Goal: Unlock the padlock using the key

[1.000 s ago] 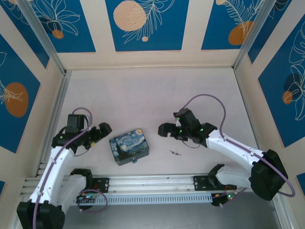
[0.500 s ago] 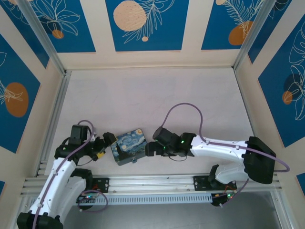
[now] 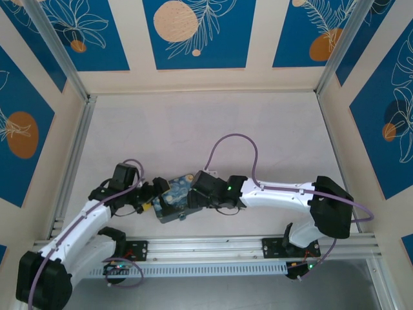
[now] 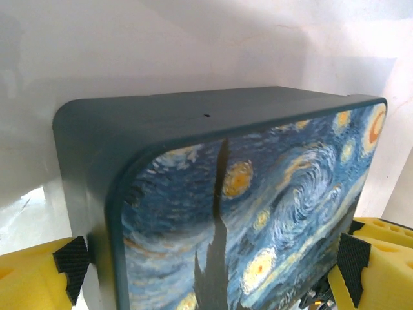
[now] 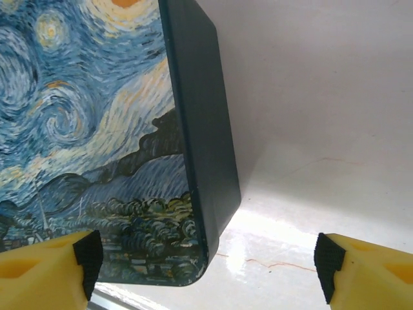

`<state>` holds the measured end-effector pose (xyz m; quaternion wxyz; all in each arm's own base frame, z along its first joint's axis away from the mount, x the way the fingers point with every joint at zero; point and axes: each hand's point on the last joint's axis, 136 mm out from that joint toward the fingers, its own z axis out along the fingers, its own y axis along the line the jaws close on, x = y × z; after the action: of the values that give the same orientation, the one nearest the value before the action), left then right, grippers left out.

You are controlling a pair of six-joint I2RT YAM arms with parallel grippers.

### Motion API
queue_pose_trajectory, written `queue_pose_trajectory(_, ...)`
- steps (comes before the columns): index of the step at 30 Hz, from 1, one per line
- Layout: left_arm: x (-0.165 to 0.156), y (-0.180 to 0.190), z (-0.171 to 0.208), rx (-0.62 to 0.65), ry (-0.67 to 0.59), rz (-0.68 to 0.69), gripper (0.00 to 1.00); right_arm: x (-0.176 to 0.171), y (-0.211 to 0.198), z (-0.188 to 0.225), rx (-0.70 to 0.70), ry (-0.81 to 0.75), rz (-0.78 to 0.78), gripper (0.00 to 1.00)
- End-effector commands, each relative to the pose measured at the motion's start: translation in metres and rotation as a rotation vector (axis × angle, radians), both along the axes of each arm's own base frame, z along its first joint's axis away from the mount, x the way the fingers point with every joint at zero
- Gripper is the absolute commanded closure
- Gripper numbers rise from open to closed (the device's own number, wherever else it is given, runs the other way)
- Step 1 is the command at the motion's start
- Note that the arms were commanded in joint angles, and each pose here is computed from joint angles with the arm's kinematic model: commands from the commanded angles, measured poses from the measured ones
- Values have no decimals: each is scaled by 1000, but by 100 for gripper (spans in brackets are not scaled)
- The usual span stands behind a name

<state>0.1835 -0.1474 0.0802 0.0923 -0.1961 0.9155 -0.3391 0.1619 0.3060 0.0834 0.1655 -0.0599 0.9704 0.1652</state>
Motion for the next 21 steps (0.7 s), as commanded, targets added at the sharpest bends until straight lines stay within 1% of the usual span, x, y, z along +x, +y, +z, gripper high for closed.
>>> queue_pose_trajectory(1,26,-14,16,-17,-84,-4,0,13,-15,1,-54,-27,-75,17)
queue_pose_trajectory(8,49,-43,16,0,-98,-66,0,33,-27,3,-6,-23,-162,30)
queue_pose_trajectory(14,67,-69,19,-1,-118,-94,0,52,-35,6,52,-4,-225,38)
queue_pose_trajectory(18,72,-83,16,-1,-122,-103,0,65,-38,8,99,4,-250,42)
queue_pose_trajectory(21,75,-91,15,6,-123,-113,0,75,-39,10,140,19,-268,47)
